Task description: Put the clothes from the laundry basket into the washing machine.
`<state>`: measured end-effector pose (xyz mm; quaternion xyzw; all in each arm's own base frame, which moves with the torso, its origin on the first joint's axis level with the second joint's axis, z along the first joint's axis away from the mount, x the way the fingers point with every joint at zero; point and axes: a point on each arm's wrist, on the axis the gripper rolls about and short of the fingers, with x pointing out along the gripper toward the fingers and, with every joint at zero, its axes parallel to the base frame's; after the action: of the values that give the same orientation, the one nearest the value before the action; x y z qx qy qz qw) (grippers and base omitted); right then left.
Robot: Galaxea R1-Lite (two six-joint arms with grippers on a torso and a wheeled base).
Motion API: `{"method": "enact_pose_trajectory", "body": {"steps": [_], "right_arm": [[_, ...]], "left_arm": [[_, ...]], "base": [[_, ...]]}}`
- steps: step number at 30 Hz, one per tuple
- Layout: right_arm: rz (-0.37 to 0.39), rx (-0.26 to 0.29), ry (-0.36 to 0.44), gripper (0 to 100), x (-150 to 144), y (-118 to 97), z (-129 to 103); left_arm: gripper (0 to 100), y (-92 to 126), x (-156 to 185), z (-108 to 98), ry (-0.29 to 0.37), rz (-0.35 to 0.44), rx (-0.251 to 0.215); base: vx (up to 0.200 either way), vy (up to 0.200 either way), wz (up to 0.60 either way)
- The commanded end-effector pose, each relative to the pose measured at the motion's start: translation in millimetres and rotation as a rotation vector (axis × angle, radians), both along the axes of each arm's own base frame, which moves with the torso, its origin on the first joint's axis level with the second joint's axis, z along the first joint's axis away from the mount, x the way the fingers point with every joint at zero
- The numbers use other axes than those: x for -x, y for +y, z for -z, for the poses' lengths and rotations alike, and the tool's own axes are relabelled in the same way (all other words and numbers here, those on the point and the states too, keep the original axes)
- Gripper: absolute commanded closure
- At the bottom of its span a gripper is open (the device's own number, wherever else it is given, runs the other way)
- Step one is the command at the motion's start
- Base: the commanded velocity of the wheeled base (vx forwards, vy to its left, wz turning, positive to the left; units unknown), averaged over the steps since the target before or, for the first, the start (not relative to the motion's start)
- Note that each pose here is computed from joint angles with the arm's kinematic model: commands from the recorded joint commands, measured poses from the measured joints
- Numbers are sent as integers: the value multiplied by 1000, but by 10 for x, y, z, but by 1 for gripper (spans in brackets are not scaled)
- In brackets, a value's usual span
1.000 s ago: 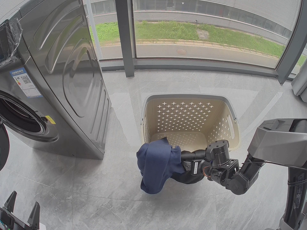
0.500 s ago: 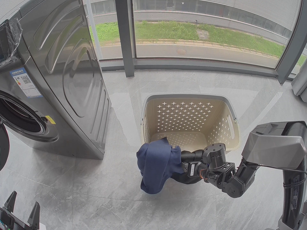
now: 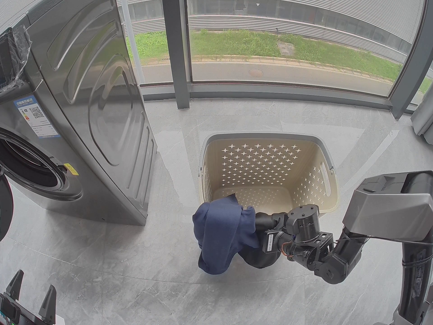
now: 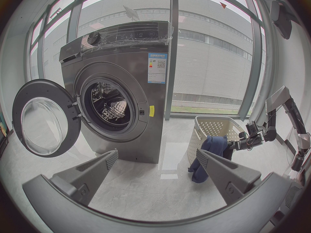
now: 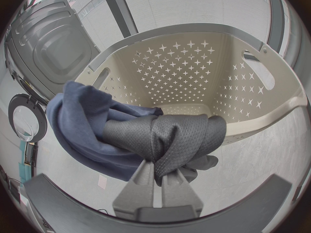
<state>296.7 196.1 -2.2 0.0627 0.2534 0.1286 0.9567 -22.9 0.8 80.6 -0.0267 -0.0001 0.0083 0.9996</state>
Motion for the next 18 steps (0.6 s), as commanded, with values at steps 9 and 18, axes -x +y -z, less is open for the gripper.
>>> {"method": "enact_pose_trajectory", "body": {"steps": [9, 18], "right_arm": [[-5, -86, -128, 100, 318, -198, -766], [-17, -123, -171, 100, 417, -215, -933]], "left_arm": [[0, 0, -2, 48, 3, 1, 0], [0, 0, -2, 48, 3, 1, 0]], "base": [[0, 0, 0], [0, 0, 0]]}}
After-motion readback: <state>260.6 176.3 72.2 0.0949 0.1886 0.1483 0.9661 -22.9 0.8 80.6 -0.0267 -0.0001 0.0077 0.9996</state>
